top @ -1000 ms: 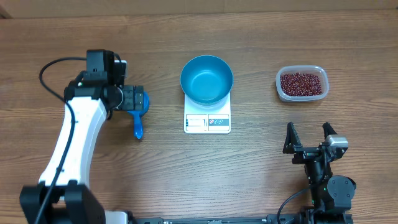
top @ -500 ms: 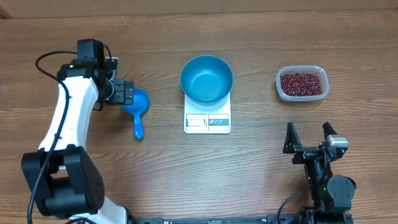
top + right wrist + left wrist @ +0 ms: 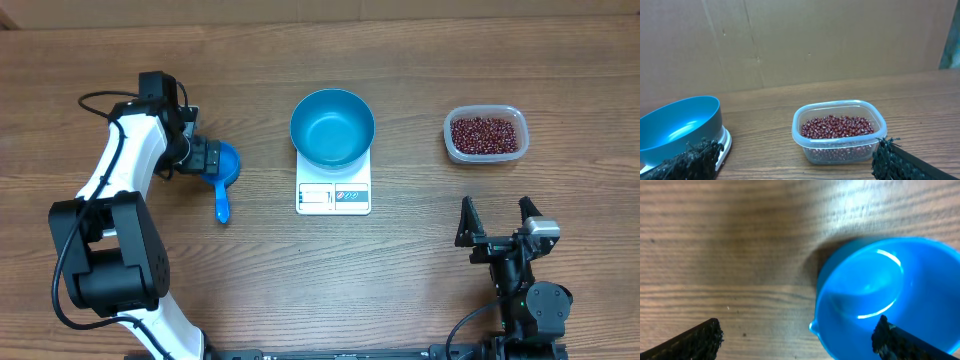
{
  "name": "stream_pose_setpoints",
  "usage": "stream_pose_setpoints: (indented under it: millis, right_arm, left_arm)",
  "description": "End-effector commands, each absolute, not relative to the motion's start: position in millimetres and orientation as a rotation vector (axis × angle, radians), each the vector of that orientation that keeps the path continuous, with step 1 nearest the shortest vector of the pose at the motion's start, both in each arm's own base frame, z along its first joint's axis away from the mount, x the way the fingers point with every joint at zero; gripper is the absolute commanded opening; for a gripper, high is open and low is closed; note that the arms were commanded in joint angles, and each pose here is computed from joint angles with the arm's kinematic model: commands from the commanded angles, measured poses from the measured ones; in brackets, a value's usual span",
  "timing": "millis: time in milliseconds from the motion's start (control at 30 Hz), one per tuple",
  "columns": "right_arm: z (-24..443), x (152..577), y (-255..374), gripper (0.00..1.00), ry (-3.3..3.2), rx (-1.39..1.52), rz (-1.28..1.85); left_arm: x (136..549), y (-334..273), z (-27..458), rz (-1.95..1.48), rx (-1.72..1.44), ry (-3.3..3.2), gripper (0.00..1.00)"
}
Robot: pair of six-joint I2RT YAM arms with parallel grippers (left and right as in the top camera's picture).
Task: Scoop item into bowl and weigh 150g on scale
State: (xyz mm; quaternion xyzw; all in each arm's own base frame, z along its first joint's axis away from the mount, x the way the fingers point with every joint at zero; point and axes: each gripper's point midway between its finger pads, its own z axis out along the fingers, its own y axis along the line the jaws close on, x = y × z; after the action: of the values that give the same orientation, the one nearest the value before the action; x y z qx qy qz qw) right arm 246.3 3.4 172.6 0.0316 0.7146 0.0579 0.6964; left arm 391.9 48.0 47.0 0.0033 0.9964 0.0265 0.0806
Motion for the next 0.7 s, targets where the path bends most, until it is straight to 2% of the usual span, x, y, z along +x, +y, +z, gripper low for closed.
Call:
stream_pose_setpoints:
  millis: [0, 667]
  right_arm:
    - [170.6, 246.4, 3.1, 1.0, 1.591, 0.071, 0.123]
    - [170.6, 246.4, 3.1, 1.0, 1.591, 0.071, 0.123]
  left_arm:
    - [402.4, 52.7, 53.6, 0.103, 0.034, 2.942, 0.99]
    - [408.9, 46.7, 52.5, 0.049, 0.028, 2.918, 1.0]
